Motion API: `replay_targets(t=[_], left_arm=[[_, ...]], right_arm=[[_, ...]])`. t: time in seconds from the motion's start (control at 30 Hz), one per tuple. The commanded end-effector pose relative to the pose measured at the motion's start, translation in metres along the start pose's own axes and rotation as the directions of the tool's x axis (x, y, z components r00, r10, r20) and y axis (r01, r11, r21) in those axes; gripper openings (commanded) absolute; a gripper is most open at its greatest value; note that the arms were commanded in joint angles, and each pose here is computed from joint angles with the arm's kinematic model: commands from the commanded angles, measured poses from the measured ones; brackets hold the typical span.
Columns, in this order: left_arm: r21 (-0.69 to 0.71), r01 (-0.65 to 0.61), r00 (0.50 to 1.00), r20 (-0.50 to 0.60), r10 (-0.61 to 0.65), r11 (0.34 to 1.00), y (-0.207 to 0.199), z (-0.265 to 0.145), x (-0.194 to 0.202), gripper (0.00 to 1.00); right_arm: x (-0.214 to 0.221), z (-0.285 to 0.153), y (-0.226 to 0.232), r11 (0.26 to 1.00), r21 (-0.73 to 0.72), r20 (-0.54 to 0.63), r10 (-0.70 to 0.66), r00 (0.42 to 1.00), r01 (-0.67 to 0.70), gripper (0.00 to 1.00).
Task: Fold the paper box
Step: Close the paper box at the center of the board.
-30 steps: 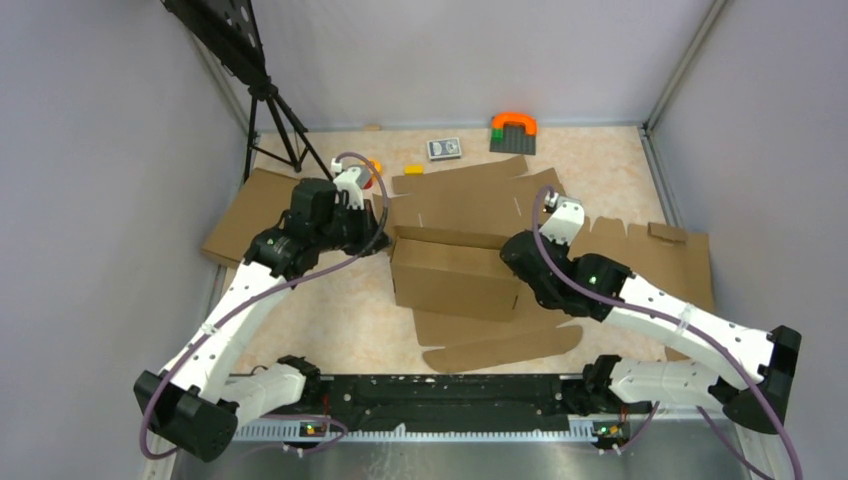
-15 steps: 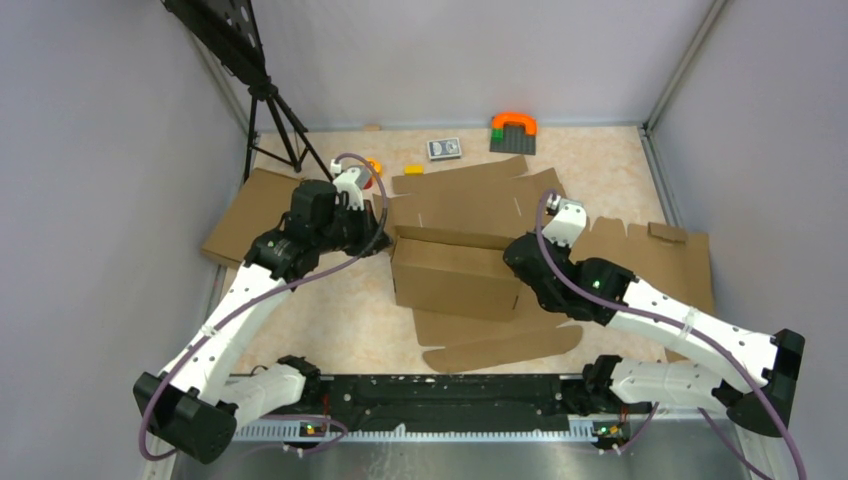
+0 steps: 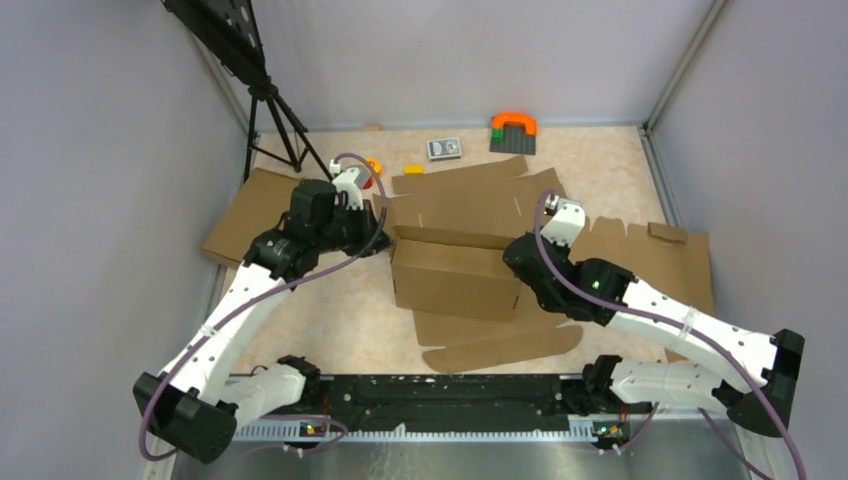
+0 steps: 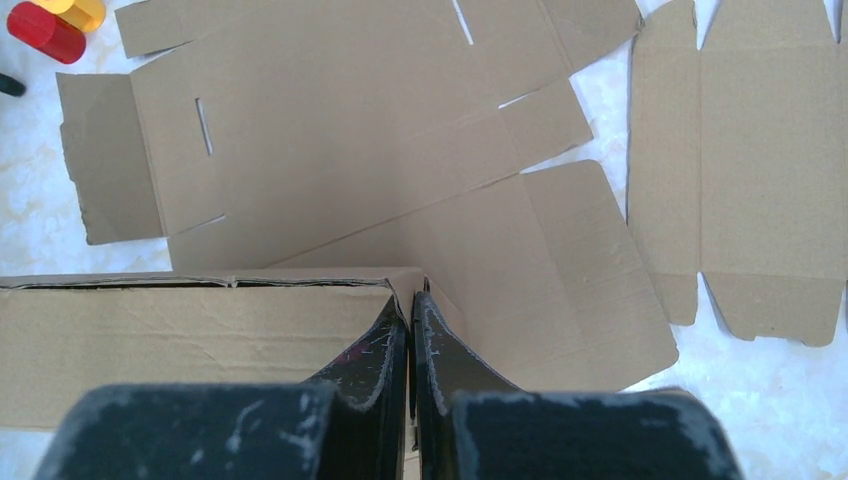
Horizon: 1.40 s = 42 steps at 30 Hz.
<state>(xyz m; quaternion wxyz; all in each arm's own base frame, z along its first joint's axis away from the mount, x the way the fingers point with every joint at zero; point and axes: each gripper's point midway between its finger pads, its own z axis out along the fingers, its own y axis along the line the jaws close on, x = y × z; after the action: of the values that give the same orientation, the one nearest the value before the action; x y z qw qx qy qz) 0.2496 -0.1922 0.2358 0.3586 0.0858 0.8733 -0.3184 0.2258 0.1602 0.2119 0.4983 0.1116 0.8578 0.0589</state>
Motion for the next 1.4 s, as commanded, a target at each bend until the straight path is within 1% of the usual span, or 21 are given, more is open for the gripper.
replay_targets(t=[0.0, 0.23, 0.47, 0.93, 1.17, 1.37], left_arm=[[0.032, 0.000, 1.000, 0.030, -0.001, 0.999, -0.013, -0.007, -0.015, 0.00], [0.041, 0.018, 1.000, 0.013, -0.019, 0.999, -0.016, -0.005, -0.015, 0.00], [0.039, 0.053, 0.999, -0.012, -0.052, 0.998, -0.012, -0.001, -0.003, 0.00], [-0.022, 0.036, 0.998, -0.042, -0.036, 0.999, 0.006, -0.004, 0.020, 0.00], [-0.007, 0.025, 1.000, -0.019, -0.025, 1.000, 0.003, -0.005, 0.025, 0.00], [-0.017, 0.018, 1.000, 0.023, -0.018, 1.000, 0.005, -0.005, 0.027, 0.00]], right_arm=[[0.008, 0.000, -0.002, 1.000, -0.009, -0.017, -0.023, 1.000, 0.023, 0.00], [0.009, 0.000, -0.002, 0.999, -0.018, -0.016, -0.032, 0.999, 0.031, 0.00], [0.009, 0.000, -0.002, 0.999, -0.022, -0.013, -0.028, 1.000, 0.028, 0.00], [0.017, 0.004, -0.009, 0.997, -0.015, -0.016, -0.077, 0.997, 0.076, 0.00], [0.023, 0.008, -0.014, 0.995, -0.003, -0.008, -0.104, 0.995, 0.104, 0.00], [0.031, 0.012, -0.015, 0.993, -0.018, 0.004, -0.116, 0.993, 0.116, 0.00]])
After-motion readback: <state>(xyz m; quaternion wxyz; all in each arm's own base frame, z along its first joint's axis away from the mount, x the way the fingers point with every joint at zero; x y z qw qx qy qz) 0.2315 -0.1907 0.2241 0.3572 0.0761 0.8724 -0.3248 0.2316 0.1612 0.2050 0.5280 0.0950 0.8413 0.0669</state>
